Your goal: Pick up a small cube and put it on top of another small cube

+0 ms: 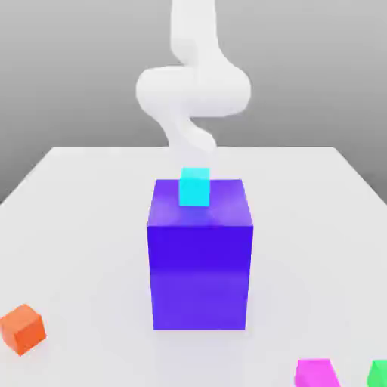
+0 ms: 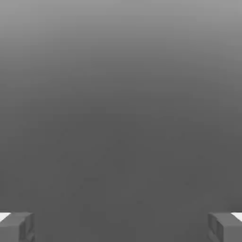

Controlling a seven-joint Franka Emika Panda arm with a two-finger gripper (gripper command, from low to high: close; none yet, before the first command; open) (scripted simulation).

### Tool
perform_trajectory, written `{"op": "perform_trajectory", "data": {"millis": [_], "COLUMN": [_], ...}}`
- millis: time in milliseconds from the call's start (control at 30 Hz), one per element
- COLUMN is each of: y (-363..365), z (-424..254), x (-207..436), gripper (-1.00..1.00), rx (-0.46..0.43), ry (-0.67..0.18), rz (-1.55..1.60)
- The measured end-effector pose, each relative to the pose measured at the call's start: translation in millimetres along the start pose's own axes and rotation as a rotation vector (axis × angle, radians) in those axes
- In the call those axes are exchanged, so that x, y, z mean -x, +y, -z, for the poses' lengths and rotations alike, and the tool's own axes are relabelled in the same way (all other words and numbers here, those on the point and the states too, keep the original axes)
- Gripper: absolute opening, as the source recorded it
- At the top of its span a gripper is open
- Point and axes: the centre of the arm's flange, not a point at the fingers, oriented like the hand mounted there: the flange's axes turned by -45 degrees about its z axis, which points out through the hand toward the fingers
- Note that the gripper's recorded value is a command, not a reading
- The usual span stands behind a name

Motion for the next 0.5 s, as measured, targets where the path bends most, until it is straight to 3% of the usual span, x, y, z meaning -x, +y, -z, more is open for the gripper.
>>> {"op": "perform_trajectory", "data": {"millis": [500], "y": [-83.4], "z": [-256.8], "x": [54.4], "gripper": [0.00], "rx": [0.056], "ry": [-0.367], "rz": [0.044]}}
